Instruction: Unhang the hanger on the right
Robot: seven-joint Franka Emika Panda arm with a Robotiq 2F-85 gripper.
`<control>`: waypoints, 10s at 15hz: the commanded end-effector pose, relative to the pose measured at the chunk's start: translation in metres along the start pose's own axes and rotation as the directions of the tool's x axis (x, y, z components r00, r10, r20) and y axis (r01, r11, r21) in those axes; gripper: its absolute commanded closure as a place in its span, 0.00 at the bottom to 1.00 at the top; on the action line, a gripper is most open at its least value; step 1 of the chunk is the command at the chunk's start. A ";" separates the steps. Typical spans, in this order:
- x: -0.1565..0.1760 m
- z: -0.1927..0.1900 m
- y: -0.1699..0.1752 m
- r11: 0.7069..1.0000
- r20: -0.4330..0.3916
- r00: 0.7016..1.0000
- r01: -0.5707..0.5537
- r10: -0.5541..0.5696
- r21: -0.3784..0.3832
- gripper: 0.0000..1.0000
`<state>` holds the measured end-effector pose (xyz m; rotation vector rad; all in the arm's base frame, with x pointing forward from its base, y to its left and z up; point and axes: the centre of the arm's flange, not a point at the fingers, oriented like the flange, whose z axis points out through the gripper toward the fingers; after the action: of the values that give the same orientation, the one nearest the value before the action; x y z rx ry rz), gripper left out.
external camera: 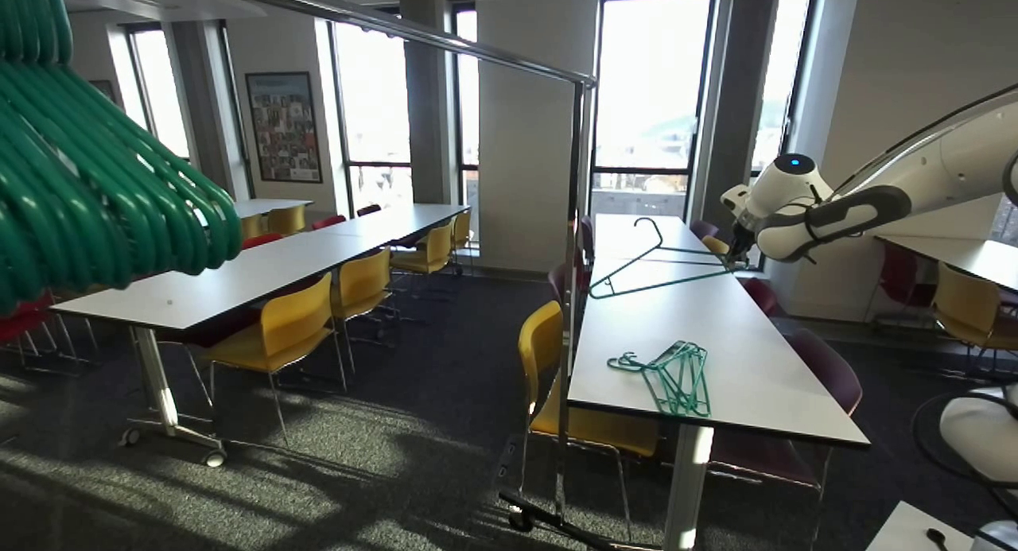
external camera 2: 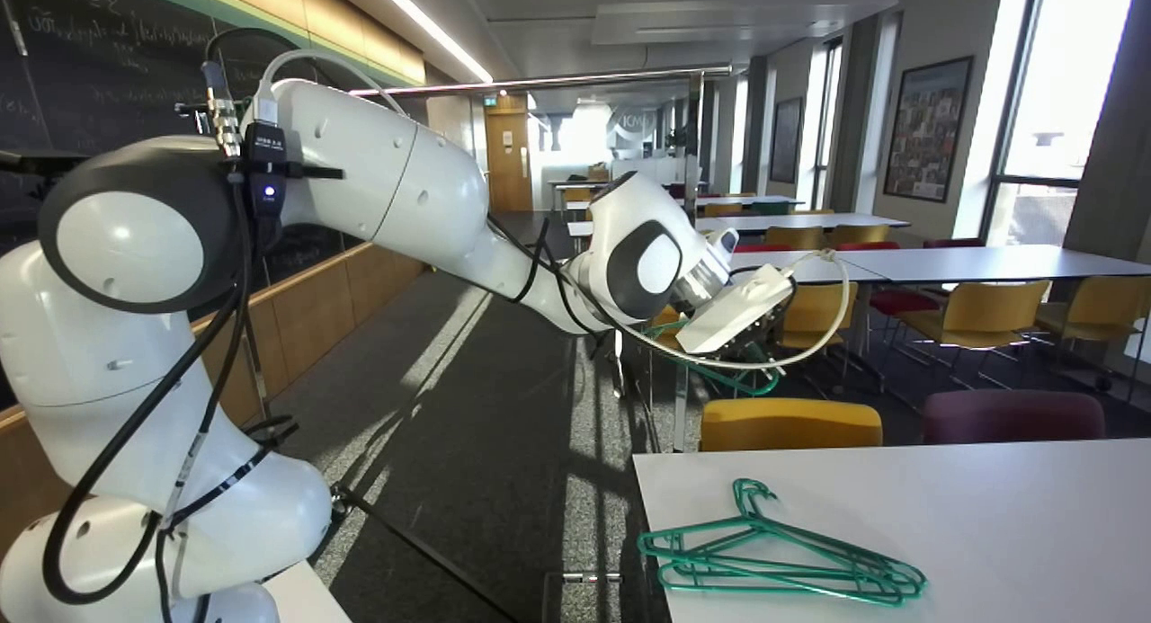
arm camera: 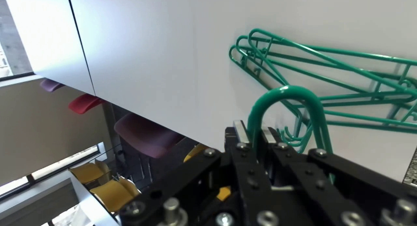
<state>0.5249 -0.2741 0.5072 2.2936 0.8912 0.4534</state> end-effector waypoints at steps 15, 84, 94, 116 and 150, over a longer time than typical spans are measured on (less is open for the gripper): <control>0.015 0.042 -0.004 0.995 0.090 0.991 0.102 -0.104 0.022 0.97; 0.020 0.057 0.002 0.501 0.218 0.471 -0.859 0.855 -0.106 0.97; 0.074 0.077 -0.028 0.293 0.106 0.308 -0.946 0.945 0.137 0.97; 0.021 0.131 -0.088 0.182 0.304 0.258 -0.949 0.917 0.256 0.89; 0.041 0.078 -0.114 0.428 0.572 0.553 -0.833 0.606 0.351 0.00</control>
<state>0.5635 -0.2348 0.3422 3.0786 -0.5128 0.1317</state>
